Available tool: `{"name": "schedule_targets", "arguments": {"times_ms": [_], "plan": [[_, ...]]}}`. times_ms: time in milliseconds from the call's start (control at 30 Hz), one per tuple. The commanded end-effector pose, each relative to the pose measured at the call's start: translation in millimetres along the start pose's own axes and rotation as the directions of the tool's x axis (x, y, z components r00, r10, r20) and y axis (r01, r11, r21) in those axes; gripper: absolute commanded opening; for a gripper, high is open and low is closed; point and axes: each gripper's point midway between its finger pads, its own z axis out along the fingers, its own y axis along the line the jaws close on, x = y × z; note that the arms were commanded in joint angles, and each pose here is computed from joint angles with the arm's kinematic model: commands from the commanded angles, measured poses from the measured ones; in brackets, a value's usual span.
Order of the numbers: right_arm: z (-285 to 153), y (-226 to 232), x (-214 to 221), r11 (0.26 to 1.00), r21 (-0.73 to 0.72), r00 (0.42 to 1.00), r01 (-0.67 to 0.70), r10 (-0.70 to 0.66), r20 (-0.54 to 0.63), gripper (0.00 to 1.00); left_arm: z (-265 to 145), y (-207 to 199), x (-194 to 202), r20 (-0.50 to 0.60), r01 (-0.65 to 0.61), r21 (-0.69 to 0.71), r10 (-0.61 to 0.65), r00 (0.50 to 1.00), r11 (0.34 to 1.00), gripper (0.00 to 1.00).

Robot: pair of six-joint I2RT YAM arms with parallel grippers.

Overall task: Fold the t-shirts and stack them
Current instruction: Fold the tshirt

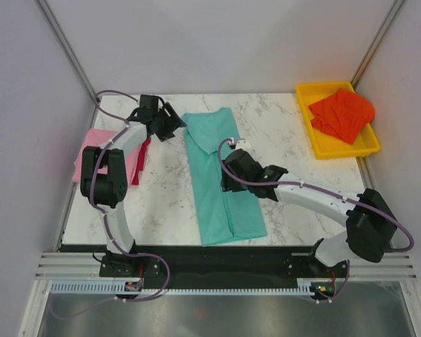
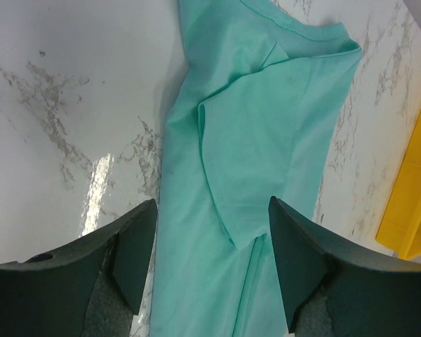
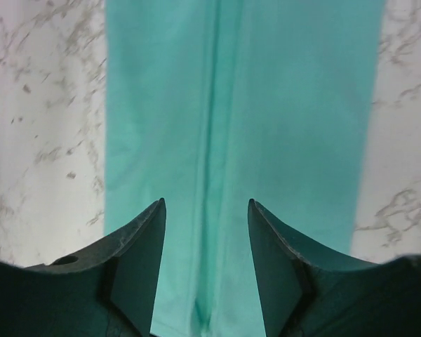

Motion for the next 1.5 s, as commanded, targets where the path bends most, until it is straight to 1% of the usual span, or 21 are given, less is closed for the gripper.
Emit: {"name": "schedule_targets", "arguments": {"times_ms": [0, 133, 167, 267, 367, 400, 467, 500, 600, 833, 1000, 1033, 1067, 1167, 1233, 1267, 1333, 1367, 1400, 1433, 1467], "plan": [[-4.1, -33.8, -10.5, 0.999, 0.034, 1.000, -0.016, 0.016, 0.001, 0.59, 8.3, -15.2, -12.7, 0.020, -0.071, 0.066, 0.070, 0.997, 0.995, 0.72], [-3.0, -71.7, 11.5, 0.992, 0.119, 0.999, -0.035, 0.038, -0.022, 0.60, 29.3, -21.4, -27.5, 0.038, -0.078, 0.071, 0.076, 0.996, 0.994, 0.67], [-3.1, -78.5, 15.7, 0.990, 0.137, 0.999, -0.036, 0.040, -0.026, 0.59, 42.7, -12.7, -25.3, 0.026, -0.070, 0.050, 0.069, 0.997, 0.996, 0.66], [-1.2, -98.9, 41.0, 0.982, 0.183, 0.996, -0.044, 0.057, -0.067, 0.56, 63.8, -8.9, -30.0, 0.033, -0.046, 0.033, 0.045, 0.998, 0.998, 0.63], [-3.5, -100.1, 59.3, 0.985, 0.164, 0.991, -0.058, 0.077, -0.110, 0.55, 77.1, -15.7, -40.2, 0.044, -0.043, 0.052, 0.040, 0.998, 0.998, 0.59], [-4.5, -104.6, 70.2, 0.984, 0.167, 0.988, -0.059, 0.082, -0.131, 0.55, 89.1, -9.3, -35.5, 0.030, -0.038, 0.041, 0.037, 0.999, 0.998, 0.56], [-10.3, -102.4, 76.5, 0.987, 0.140, 0.986, -0.077, 0.096, -0.137, 0.57, 96.2, -13.0, -44.6, 0.050, -0.029, 0.045, 0.026, 0.998, 0.999, 0.56], [-11.7, -106.5, 85.0, 0.986, 0.147, 0.984, -0.079, 0.101, -0.150, 0.57, 106.6, -6.7, -41.1, 0.039, -0.019, 0.035, 0.018, 0.999, 0.999, 0.56], [-17.7, -112.7, 97.0, 0.983, 0.158, 0.978, -0.095, 0.121, -0.167, 0.57, 116.0, -13.3, -53.0, 0.062, -0.022, 0.043, 0.019, 0.998, 0.999, 0.54], [-22.0, -123.2, 135.2, 0.980, 0.182, 0.951, -0.082, 0.131, -0.281, 0.54, 137.9, -22.6, -76.4, 0.119, -0.044, 0.064, 0.036, 0.992, 0.997, 0.50], [-24.1, -122.1, 143.1, 0.982, 0.168, 0.944, -0.090, 0.138, -0.299, 0.46, 148.2, -22.9, -86.8, 0.155, -0.059, 0.065, 0.048, 0.987, 0.996, 0.47], [-24.9, -121.7, 144.1, 0.982, 0.167, 0.943, -0.091, 0.139, -0.302, 0.42, 147.3, -27.8, -93.4, 0.174, -0.067, 0.079, 0.052, 0.983, 0.995, 0.45], [-25.7, -120.0, 145.8, 0.983, 0.156, 0.940, -0.098, 0.143, -0.309, 0.33, 147.5, -29.6, -96.1, 0.183, -0.073, 0.084, 0.056, 0.982, 0.994, 0.44], [-30.6, -112.4, 150.9, 0.988, 0.117, 0.931, -0.103, 0.137, -0.339, 0.19, 150.7, -36.4, -103.8, 0.220, -0.093, 0.116, 0.066, 0.973, 0.989, 0.40], [-33.5, -110.5, 155.0, 0.989, 0.104, 0.928, -0.106, 0.136, -0.347, 0.18, 153.5, -38.0, -105.9, 0.233, -0.106, 0.128, 0.074, 0.970, 0.986, 0.39], [-34.8, -108.7, 159.8, 0.988, 0.099, 0.923, -0.116, 0.144, -0.357, 0.13, 154.0, -40.5, -107.7, 0.243, -0.115, 0.140, 0.078, 0.967, 0.983, 0.40], [-37.4, -103.4, 165.7, 0.989, 0.087, 0.920, -0.117, 0.142, -0.366, 0.11, 154.5, -41.1, -107.5, 0.243, -0.120, 0.145, 0.082, 0.967, 0.982, 0.43], [-38.6, -101.5, 169.5, 0.990, 0.084, 0.918, -0.114, 0.137, -0.372, 0.13, 154.4, -39.2, -107.1, 0.239, -0.118, 0.140, 0.083, 0.967, 0.983, 0.47], [-42.2, -93.5, 172.9, 0.991, 0.063, 0.918, -0.118, 0.133, -0.374, 0.17, 154.1, -36.4, -105.6, 0.235, -0.114, 0.129, 0.082, 0.969, 0.985, 0.61], [-43.7, -89.5, 172.9, 0.992, 0.051, 0.920, -0.119, 0.130, -0.370, 0.23, 145.8, -39.0, -110.8, 0.244, -0.110, 0.126, 0.076, 0.967, 0.986, 0.68], [-45.0, -87.8, 172.1, 0.992, 0.047, 0.925, -0.115, 0.124, -0.359, 0.33, 138.7, -39.0, -116.8, 0.265, -0.104, 0.109, 0.072, 0.962, 0.989, 0.78]]}}
